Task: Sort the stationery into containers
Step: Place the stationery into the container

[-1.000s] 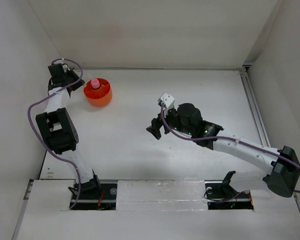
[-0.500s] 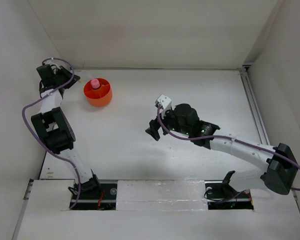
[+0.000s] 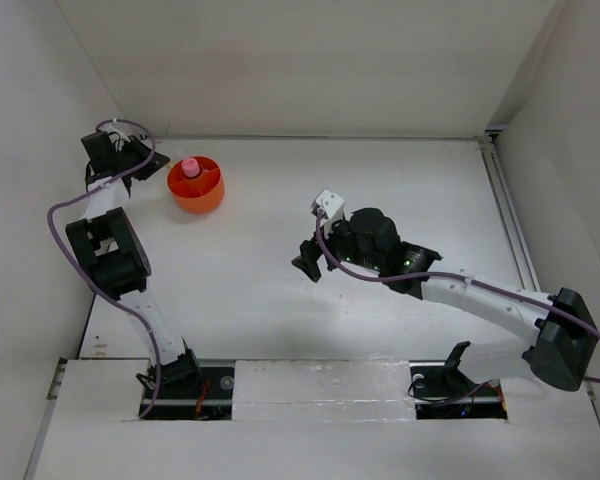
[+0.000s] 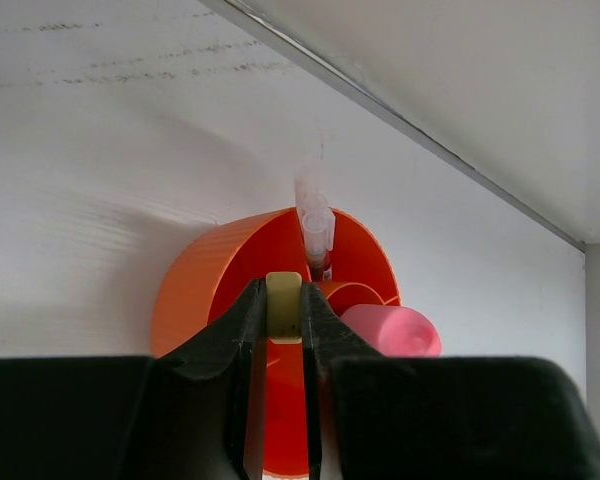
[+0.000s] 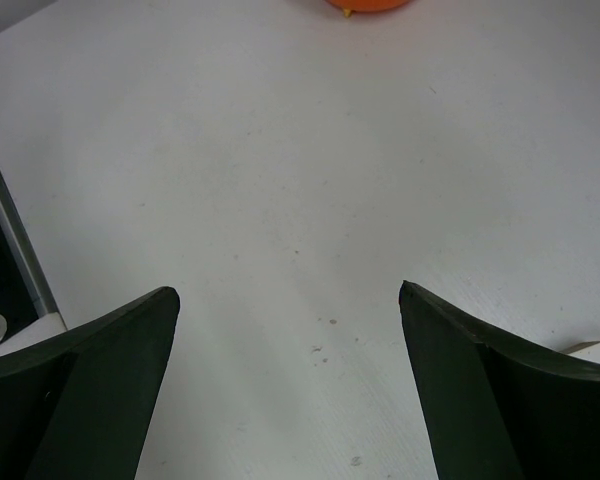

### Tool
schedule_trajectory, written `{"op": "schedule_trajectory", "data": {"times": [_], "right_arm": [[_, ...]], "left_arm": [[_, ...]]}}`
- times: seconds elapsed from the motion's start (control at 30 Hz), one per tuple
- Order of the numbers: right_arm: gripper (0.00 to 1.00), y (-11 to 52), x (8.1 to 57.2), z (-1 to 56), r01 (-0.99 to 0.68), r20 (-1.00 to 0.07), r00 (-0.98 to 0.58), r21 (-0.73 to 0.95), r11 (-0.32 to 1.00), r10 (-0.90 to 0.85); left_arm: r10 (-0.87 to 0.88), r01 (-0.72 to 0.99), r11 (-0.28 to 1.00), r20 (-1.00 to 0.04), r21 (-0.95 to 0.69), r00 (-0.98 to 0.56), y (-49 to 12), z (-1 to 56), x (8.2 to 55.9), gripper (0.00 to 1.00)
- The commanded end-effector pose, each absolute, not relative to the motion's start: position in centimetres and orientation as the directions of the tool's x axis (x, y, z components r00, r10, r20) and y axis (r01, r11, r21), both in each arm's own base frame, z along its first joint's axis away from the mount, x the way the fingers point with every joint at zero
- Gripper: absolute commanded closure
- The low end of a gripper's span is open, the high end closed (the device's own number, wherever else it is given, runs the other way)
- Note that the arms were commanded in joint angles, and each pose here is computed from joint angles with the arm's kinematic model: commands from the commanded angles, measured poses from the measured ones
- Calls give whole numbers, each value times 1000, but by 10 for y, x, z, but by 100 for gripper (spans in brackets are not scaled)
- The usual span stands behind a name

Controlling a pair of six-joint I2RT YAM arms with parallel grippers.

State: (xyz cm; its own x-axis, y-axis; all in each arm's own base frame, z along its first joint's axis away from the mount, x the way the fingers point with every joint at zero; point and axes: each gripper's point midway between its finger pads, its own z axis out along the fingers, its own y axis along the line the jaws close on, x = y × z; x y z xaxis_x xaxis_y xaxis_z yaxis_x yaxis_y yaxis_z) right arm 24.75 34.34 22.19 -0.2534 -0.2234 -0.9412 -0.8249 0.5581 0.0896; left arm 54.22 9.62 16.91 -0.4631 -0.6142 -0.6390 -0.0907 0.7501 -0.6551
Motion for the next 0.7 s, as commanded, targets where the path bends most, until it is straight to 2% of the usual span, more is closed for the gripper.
{"op": "schedule_trajectory", "data": {"times": [0.0, 0.47, 0.67], "right_arm": [[3, 345, 243, 245, -842, -967, -192, 74, 535, -169], [3, 345, 241, 249, -847, -969, -186, 75, 526, -162], [3, 345, 239, 244, -853, -967, -192, 79, 517, -169]], "left_arm": [[-588, -26, 763, -677, -646, -442, 92, 187, 549, 100], [-596, -103, 768, -646, -632, -478, 95, 157, 550, 100], [-596, -103, 768, -646, -632, -478, 96, 156, 552, 81]]}}
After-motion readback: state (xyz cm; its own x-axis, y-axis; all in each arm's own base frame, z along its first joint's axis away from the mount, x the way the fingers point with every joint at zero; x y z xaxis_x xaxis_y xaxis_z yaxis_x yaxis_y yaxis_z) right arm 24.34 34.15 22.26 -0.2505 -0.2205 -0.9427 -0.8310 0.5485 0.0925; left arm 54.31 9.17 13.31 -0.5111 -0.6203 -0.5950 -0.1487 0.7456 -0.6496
